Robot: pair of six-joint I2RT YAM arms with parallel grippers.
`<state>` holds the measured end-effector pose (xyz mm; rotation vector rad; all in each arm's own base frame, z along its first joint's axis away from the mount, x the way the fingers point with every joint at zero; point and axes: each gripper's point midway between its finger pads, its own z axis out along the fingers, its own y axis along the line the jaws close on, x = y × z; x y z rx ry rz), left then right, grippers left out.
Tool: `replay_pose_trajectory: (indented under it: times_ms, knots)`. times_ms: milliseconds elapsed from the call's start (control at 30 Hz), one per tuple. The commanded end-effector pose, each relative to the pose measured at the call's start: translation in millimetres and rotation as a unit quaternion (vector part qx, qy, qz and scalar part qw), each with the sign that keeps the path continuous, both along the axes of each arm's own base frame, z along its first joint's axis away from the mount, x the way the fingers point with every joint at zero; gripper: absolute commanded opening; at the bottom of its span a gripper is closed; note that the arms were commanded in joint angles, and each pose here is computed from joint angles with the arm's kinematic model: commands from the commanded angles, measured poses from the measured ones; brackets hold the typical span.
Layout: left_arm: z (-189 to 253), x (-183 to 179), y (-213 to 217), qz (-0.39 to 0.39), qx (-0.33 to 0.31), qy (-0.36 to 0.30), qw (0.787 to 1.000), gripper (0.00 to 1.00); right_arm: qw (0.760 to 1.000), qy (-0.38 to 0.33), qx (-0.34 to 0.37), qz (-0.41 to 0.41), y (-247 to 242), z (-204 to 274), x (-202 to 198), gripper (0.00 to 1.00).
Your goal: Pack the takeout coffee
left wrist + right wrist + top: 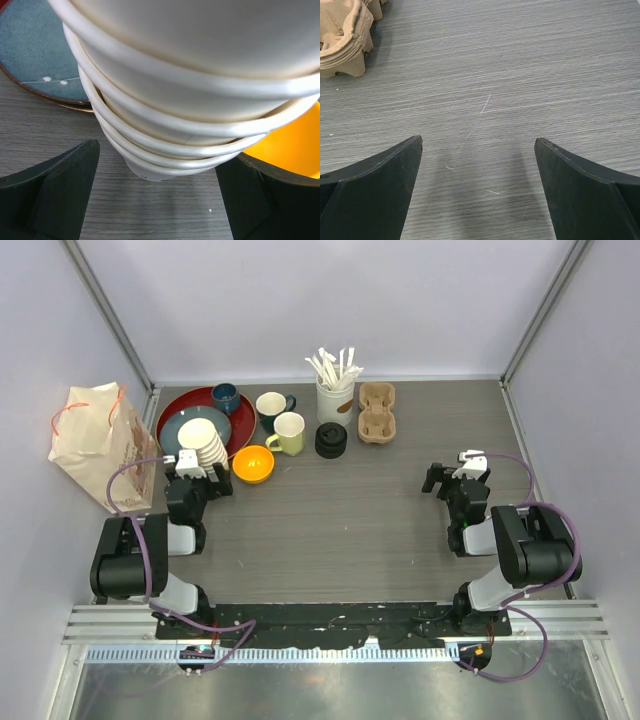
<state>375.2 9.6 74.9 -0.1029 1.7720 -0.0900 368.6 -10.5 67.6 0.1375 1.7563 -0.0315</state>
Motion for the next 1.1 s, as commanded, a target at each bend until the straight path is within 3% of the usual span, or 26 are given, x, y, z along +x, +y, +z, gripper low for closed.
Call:
replay_pose_trajectory:
  times_ms: [0, 200, 433, 733, 900, 933, 1000, 1033, 1067]
  knots:
    - [18, 10, -2, -0.009, 0.006, -0.031, 0.999, 1.00, 0.999, -0.033, 0.000, -0.011, -5, 18, 9, 1.00]
    - [35, -5, 20, 0.063, -0.001, -0.065, 0.996, 1.00, 0.999, -0.036, 0.000, -0.016, -6, 19, 8, 0.99]
    - [57, -22, 12, 0.038, 0.015, -0.084, 0.996, 1.00, 0.997, -0.063, 0.006, -0.033, -11, 30, 0, 0.99]
    - [84, -46, -14, -0.047, 0.053, -0.114, 0.991, 1.00, 0.997, -0.069, 0.007, -0.041, -14, 52, -8, 0.98]
    - [82, -48, -17, -0.066, 0.062, -0.076, 0.993, 1.00, 0.992, -0.115, 0.031, -0.030, -8, 95, -11, 0.98]
    - [96, -44, -22, -0.082, 0.067, -0.080, 0.991, 1.00, 0.992, -0.117, 0.038, -0.020, -4, 100, -11, 0.97]
    - [85, -52, -40, -0.148, 0.069, -0.027, 0.986, 1.00, 0.988, -0.147, 0.047, 0.007, 6, 129, -11, 0.97]
    - [107, -48, -46, -0.170, 0.076, -0.035, 0.982, 1.00, 0.990, -0.133, 0.052, 0.016, 10, 129, -11, 0.96]
    - [95, -59, -52, -0.197, 0.074, 0.012, 0.978, 1.00, 0.985, -0.156, 0.057, 0.034, 16, 154, -11, 0.96]
